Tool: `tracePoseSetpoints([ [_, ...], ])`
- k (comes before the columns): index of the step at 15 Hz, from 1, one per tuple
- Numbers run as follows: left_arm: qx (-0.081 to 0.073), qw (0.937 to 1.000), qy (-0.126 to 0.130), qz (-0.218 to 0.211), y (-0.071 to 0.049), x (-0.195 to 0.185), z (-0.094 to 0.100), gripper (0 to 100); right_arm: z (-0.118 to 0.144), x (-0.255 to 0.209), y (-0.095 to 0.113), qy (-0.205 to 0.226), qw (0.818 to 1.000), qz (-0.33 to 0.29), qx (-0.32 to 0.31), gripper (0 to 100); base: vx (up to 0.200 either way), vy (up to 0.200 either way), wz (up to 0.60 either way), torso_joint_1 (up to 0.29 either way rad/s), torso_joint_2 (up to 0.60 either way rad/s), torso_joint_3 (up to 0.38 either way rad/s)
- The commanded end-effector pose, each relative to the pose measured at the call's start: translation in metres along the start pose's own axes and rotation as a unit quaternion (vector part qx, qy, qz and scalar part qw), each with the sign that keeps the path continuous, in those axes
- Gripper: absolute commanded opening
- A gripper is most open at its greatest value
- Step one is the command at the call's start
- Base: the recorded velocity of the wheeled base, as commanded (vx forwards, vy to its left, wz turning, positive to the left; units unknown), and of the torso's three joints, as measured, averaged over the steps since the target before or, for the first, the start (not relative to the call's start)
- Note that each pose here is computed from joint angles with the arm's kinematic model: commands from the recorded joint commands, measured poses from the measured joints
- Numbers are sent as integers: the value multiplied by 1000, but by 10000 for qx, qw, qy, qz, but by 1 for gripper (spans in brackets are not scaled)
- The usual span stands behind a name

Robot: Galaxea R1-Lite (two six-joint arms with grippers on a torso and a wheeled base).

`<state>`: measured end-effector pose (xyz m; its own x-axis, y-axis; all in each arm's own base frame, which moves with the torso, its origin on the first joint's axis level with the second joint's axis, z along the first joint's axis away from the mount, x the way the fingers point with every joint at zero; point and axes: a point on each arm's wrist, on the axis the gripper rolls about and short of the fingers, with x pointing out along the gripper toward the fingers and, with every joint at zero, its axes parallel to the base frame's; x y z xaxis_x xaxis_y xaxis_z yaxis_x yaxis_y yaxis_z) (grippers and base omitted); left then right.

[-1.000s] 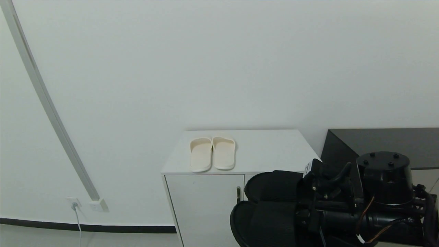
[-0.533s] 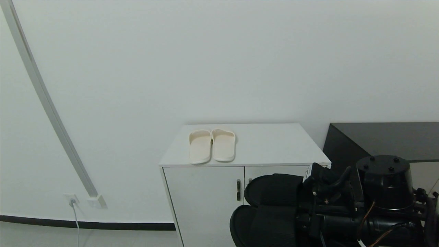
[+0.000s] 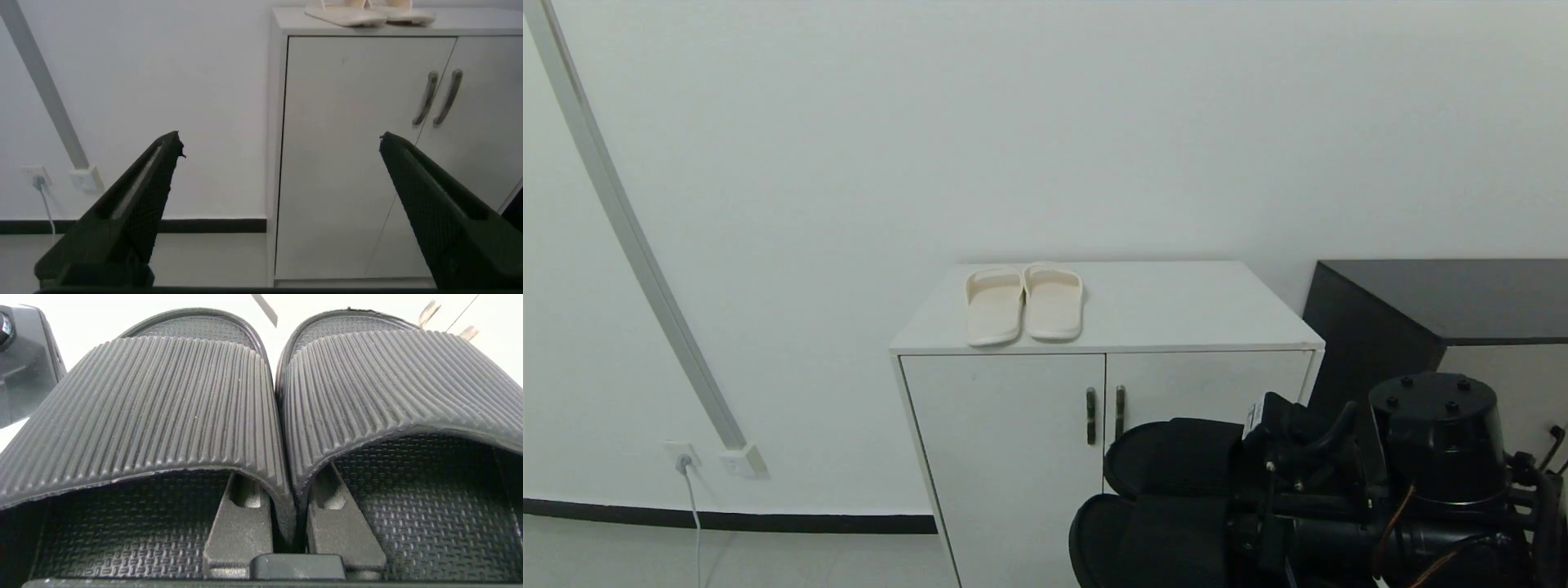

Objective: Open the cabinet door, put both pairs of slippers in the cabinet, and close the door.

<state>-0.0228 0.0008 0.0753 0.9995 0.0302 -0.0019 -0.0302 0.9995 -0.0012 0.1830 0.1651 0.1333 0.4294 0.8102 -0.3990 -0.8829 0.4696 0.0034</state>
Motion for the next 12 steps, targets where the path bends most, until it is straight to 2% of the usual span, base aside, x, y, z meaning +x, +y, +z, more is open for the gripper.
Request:
tracePoseSetpoints([
  [1, -1, 10000, -2, 2, 0, 0, 0, 100, -1, 1, 0, 9, 10000, 10, -1, 0, 0, 0, 0, -212, 525, 315],
  [12, -9, 10000, -2, 10, 0, 0, 0, 100, -3, 1, 2, 23, 10000, 41, -8, 0, 0, 0, 0, -173, 495, 326],
])
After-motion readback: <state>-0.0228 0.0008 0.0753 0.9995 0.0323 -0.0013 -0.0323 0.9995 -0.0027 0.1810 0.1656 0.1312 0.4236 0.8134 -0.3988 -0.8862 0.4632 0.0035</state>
